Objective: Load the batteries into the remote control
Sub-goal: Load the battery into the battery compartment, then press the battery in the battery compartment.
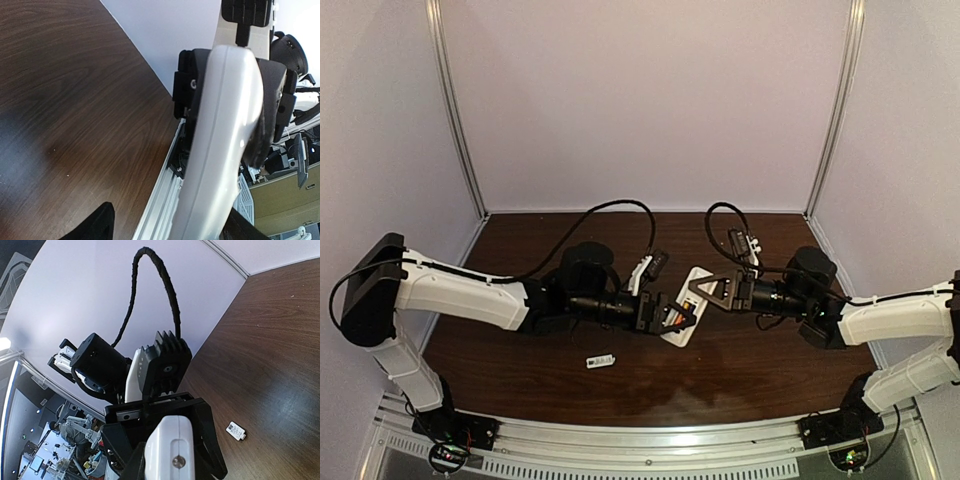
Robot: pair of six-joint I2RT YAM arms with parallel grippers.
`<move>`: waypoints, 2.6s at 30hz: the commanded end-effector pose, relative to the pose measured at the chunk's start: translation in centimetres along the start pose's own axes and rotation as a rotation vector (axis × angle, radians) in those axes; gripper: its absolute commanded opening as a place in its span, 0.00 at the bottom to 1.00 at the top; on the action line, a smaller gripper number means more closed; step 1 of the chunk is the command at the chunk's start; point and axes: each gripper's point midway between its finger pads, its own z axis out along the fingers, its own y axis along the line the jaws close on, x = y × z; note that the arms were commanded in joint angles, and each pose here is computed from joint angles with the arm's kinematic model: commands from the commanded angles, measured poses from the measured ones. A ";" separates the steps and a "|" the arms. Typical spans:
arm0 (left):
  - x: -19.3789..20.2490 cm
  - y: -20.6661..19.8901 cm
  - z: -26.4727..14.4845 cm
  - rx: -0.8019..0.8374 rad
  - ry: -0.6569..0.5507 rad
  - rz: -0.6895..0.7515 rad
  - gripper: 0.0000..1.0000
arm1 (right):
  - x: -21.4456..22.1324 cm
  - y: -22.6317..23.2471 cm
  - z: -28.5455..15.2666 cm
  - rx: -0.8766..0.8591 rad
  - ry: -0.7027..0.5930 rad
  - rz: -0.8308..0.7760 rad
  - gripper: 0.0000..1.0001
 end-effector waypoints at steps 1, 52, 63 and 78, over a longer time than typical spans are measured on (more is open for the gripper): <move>-3.1 -1.9 -0.8 0.030 -0.093 0.044 0.73 | -0.5 1.4 0.5 -0.038 0.001 -0.044 0.00; -1.1 1.4 -0.8 -0.074 -0.006 0.061 0.56 | -0.9 2.5 1.1 -0.081 0.000 -0.023 0.00; -0.4 3.0 -0.8 -0.144 0.023 0.081 0.53 | -1.3 3.0 1.1 -0.102 -0.009 -0.011 0.00; 1.1 5.8 -0.4 -0.306 0.091 0.117 0.41 | -1.8 4.3 1.0 -0.152 -0.024 0.008 0.00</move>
